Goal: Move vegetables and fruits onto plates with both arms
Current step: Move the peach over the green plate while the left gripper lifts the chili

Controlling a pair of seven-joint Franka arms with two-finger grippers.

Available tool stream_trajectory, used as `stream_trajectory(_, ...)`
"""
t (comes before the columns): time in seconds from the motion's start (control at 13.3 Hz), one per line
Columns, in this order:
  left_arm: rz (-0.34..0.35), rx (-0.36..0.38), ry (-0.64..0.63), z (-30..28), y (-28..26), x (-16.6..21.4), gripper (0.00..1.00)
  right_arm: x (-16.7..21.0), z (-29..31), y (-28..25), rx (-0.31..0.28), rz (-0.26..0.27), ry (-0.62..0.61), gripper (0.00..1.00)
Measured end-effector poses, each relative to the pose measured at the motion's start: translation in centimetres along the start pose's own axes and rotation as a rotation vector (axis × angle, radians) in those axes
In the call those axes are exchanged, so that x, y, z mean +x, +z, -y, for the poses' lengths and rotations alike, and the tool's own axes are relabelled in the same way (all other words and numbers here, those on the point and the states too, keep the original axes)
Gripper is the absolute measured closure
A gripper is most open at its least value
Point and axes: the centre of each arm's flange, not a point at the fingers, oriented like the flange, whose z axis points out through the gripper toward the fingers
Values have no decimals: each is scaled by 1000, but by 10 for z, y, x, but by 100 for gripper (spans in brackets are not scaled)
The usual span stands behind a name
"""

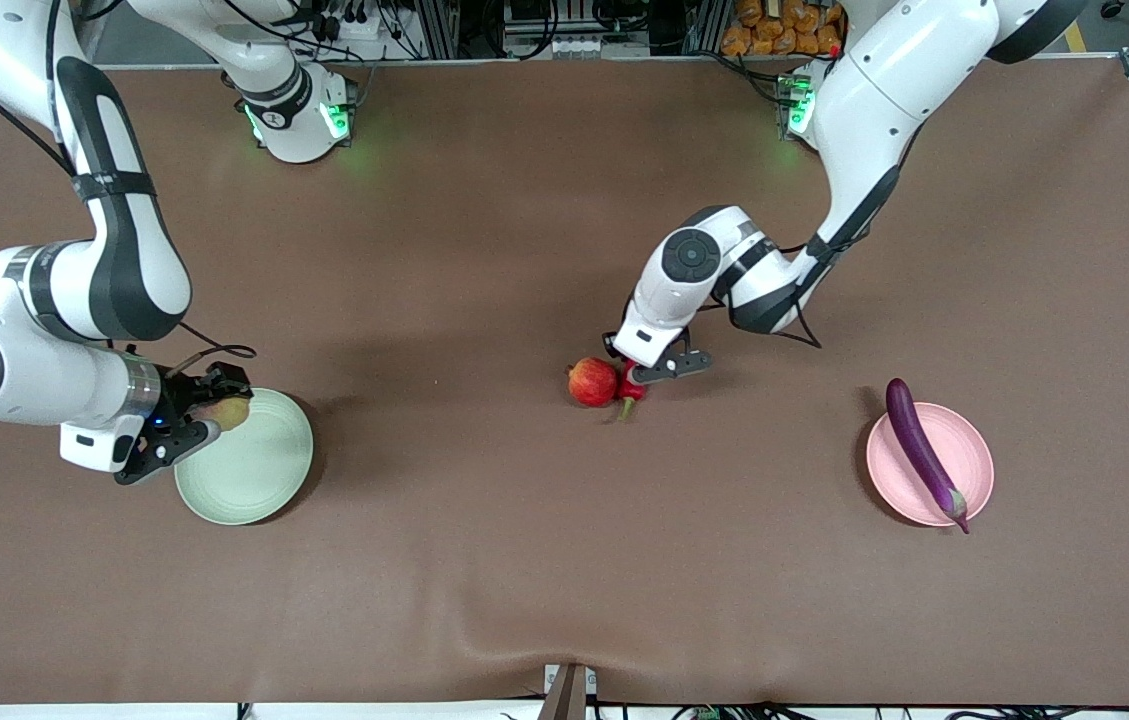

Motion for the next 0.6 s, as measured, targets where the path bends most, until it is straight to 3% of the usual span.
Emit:
stream_trajectory(0.08, -19, -9, -17, 6, -10, 15, 72, 4, -3, 5, -38, 6, -20, 18)
stream_trajectory(0.3, -98, -26, -56, 27, -57, 60, 72, 18, -6, 31, -63, 15, -53, 18)
stream_trajectory(0.6, -147, 64, -83, 86, -117, 132, 72, 28, -22, 67, -80, 29, -137, 18)
